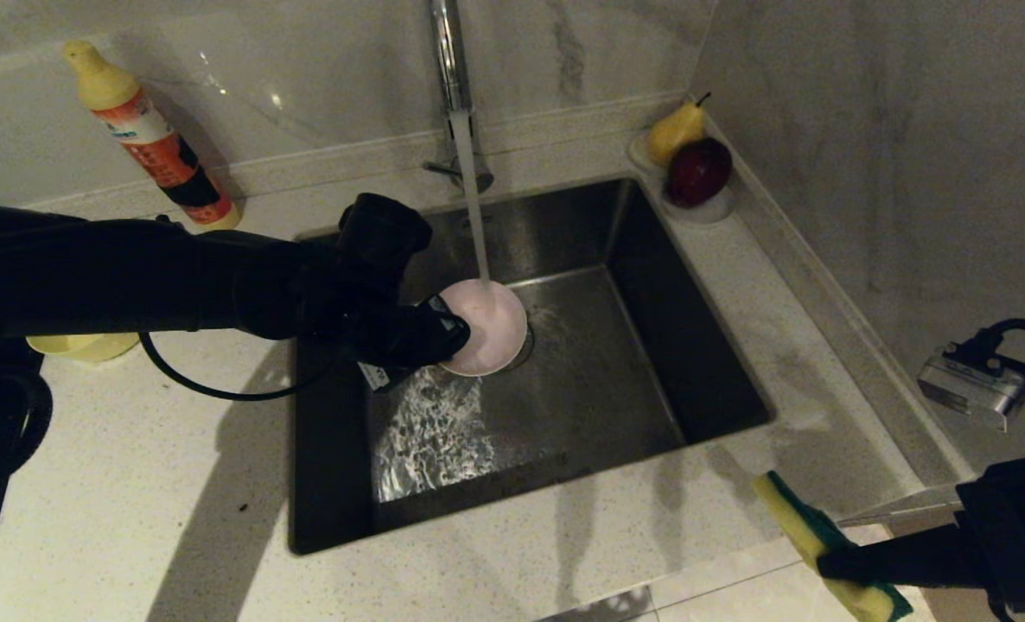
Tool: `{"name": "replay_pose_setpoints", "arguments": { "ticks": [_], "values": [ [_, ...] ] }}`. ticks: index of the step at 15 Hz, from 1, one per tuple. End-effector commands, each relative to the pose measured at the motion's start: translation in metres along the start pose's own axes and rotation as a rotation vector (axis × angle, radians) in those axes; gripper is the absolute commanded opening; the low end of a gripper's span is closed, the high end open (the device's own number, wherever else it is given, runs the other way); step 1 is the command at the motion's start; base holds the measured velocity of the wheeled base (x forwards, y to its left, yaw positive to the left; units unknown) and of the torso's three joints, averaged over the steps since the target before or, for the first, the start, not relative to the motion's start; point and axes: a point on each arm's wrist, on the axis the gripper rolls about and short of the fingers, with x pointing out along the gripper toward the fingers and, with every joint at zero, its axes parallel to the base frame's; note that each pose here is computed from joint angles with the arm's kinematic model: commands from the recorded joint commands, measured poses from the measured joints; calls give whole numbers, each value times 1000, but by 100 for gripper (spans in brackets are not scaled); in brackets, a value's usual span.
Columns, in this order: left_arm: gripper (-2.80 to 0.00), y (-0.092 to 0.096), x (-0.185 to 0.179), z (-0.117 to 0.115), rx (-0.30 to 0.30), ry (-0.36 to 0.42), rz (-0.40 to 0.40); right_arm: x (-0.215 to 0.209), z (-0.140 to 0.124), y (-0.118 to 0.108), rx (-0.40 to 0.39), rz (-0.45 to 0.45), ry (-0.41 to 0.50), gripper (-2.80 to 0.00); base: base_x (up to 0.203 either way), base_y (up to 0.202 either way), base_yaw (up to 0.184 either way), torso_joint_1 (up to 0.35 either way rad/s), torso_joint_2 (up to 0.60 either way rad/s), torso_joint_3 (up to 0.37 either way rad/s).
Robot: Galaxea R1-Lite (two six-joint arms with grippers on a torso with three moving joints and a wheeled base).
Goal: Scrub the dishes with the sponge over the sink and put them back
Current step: Wash the bowl
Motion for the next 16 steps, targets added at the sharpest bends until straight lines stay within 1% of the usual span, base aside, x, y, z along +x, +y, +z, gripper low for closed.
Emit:
{"name": "replay_pose_setpoints", "arguments": {
  "ticks": [1,4,8,10,13,14,15,16],
  "values": [
    [-280,-3,11,1,-24,0,5,3,0,-2,-5,9,-9,-280,0,0,0,0,0,0],
    [-280,-2,10,0,-23,6,11,2,1,-1,-7,9,-15,-280,0,0,0,0,0,0],
    [-280,4,-18,-1,-10,0,4,1,0,0,-11,16,-18,-280,0,0,0,0,0,0],
    [-280,9,-30,-4,11,1,6,0,-1,0,-10,17,-18,-280,0,0,0,0,0,0],
    [-280,21,-38,-12,78,21,41,0,-2,-1,-7,16,-17,-280,0,0,0,0,0,0],
    [-280,28,-44,-16,101,-12,85,1,-2,-2,-4,12,-14,-280,0,0,0,0,0,0],
    [-280,32,-48,-15,138,-88,148,1,-2,-2,-5,14,-12,-280,0,0,0,0,0,0],
    [-280,33,-55,-13,177,-162,181,2,-2,-2,-5,12,-10,-280,0,0,0,0,0,0]
  ]
}}
